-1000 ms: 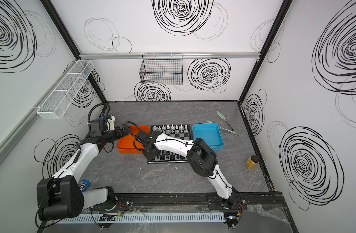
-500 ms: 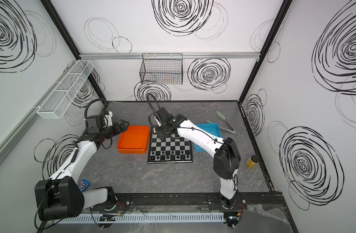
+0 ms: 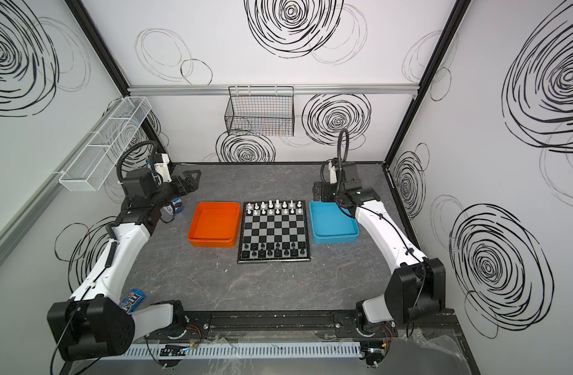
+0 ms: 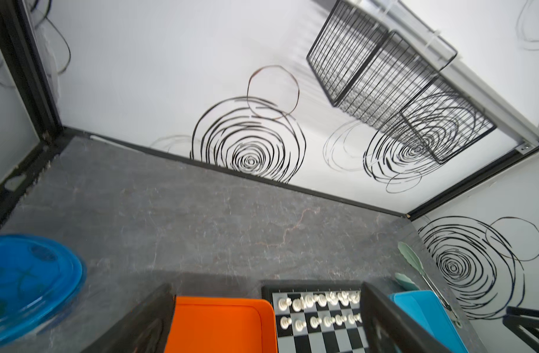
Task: Set up the chess pieces on the board
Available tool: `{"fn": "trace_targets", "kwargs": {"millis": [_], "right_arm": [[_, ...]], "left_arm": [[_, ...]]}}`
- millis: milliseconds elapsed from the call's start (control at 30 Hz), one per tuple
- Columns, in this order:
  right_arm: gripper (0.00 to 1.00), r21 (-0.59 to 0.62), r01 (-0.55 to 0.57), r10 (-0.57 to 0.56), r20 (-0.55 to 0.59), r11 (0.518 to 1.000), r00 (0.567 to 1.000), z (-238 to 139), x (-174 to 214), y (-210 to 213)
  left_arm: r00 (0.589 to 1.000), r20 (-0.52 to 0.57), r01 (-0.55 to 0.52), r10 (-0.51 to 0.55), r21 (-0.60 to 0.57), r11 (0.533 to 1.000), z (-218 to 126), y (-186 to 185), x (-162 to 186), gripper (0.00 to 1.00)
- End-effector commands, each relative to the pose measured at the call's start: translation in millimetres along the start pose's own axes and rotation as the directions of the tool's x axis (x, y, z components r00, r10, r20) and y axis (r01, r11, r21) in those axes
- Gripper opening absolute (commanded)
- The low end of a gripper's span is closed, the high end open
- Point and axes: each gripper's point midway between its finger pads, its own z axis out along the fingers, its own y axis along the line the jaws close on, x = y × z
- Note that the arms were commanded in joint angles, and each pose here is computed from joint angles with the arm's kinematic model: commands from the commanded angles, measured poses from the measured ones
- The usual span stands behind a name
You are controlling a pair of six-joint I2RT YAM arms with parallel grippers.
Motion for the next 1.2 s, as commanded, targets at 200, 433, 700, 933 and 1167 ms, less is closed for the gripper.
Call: {"fn": "trace_targets", "kwargs": {"millis": [200,433,700,933,1167], "right_arm": [[1.0,0.078,-0.108,0.084,0.256,0.991,0.963,-34.6,-35.6,-49.6],[1.0,0.18,-0.104,0.036,0.348,0.978,0.937,-58.5,-48.7,-66.7],[1.0,0.194,-0.171,0.041,0.54,0.966,0.841,-89.6,-76.2,-73.2],[1.0,0.273,-0.124,-0.094,0.665,0.954,0.741,-87.9,-47.8,-91.2],[1.0,0.412,-0.094,-0.193,0.602,0.906,0.775,-73.7,0.3,-121.7]], "left_arm": [[0.992,0.083,-0.1,0.097,0.033,0.994,4.2,6.5,6.4,0.97],[0.969,0.029,-0.245,0.246,-0.032,0.969,2.5,16.4,29.4,0.97],[0.942,-0.05,-0.334,0.331,-0.092,0.938,8.6,17.1,71.9,0.97],[0.943,0.013,-0.332,0.333,-0.067,0.941,4.1,8.0,95.3,0.97],[0.888,0.209,-0.377,0.41,-0.182,0.908,-24.1,16.3,100.7,0.97]]}}
